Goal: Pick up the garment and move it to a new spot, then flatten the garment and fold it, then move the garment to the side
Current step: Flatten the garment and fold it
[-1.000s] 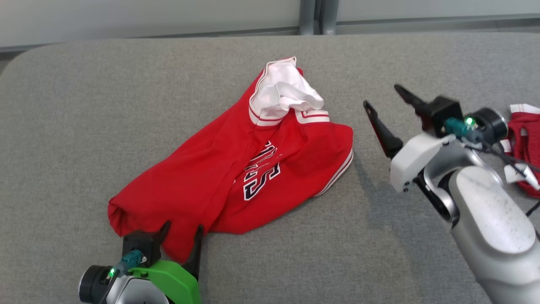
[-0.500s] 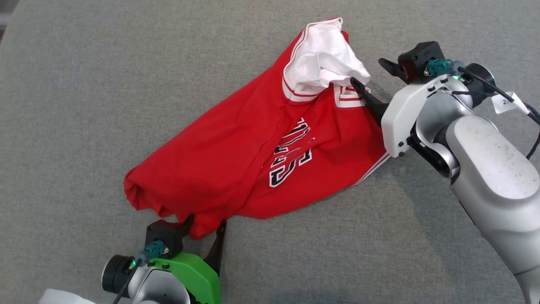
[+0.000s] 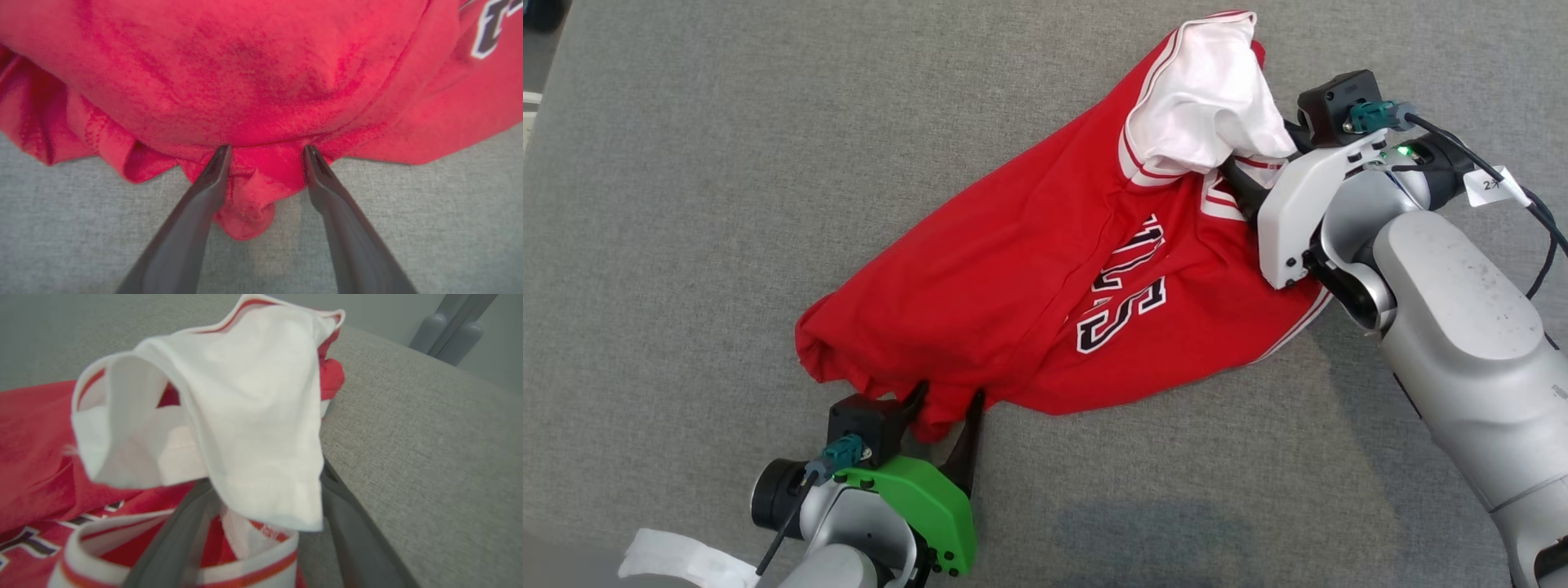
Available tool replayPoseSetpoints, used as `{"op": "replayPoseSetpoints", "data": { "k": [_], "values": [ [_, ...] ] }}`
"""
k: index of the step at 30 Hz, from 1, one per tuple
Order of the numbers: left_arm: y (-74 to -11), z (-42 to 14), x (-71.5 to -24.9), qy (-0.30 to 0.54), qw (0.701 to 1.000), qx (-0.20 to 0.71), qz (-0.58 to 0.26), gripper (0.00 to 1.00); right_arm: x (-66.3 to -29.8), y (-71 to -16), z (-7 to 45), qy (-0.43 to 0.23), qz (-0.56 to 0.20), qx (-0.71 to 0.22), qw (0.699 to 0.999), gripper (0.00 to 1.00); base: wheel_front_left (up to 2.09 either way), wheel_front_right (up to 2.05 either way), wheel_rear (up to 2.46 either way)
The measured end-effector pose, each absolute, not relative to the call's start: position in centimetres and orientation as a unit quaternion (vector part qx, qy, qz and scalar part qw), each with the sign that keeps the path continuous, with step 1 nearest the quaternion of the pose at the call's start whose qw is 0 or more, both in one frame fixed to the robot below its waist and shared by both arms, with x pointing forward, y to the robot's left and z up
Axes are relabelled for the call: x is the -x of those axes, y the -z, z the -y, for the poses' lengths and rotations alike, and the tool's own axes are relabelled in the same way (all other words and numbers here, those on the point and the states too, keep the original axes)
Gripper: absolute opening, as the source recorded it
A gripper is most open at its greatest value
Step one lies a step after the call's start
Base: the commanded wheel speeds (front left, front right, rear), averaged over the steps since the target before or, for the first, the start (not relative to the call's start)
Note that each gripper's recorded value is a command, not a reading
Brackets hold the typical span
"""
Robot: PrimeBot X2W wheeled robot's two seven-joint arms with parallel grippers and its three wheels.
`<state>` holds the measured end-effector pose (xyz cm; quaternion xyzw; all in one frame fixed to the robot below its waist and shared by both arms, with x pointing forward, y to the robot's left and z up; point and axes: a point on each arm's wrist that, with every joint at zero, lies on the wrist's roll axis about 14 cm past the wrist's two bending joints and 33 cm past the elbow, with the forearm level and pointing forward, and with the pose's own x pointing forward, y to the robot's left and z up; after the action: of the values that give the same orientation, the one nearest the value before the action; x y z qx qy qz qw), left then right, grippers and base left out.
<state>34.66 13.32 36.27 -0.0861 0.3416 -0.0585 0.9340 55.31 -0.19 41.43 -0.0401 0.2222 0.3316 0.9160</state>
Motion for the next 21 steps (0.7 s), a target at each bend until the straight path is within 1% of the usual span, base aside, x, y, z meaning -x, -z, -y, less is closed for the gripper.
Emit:
{"op": "replayPoseSetpoints", "data": {
  "k": [1, 2, 3, 9, 16, 20, 21],
  "values": [
    [-36.2, -13.3, -34.7, 0.058, 0.934, 0.087, -0.342, 0.40, -55.3, -41.2, 0.0, -0.333, -0.224, 0.036, 0.915, 0.13, 0.00, 0.00, 0.00],
    [-36.1, -13.3, -34.8, 0.058, 0.934, 0.087, -0.340, 0.17, -55.3, -41.3, -0.4, -0.334, -0.222, 0.027, 0.916, 0.00, 0.00, 0.00, 0.00],
    [-36.1, -13.3, -34.9, 0.057, 0.935, 0.087, -0.340, 0.00, -55.2, -41.3, -0.6, -0.335, -0.221, 0.022, 0.916, 0.00, 0.00, 0.00, 0.00],
    [-36.5, -13.5, -34.9, 0.055, 0.938, 0.090, -0.331, 0.00, -55.4, -43.2, -0.5, -0.332, -0.194, 0.016, 0.923, 0.00, 0.00, 0.00, 0.00],
    [-38.0, -14.6, -33.5, 0.039, 0.941, 0.103, -0.318, 0.00, -54.1, -46.6, 0.7, -0.338, -0.167, 0.021, 0.926, 0.00, 0.00, 0.00, 0.00],
    [-40.5, -15.5, -33.6, 0.032, 0.951, 0.107, -0.287, 0.00, -52.8, -48.2, 1.9, -0.339, -0.161, 0.027, 0.926, 0.00, 0.00, 0.00, 0.00],
    [-42.0, -16.1, -33.8, 0.028, 0.958, 0.103, -0.265, 0.00, -52.2, -49.3, 2.6, -0.338, -0.151, 0.030, 0.928, 0.00, 0.00, 0.00, 0.00]
  ]
}}
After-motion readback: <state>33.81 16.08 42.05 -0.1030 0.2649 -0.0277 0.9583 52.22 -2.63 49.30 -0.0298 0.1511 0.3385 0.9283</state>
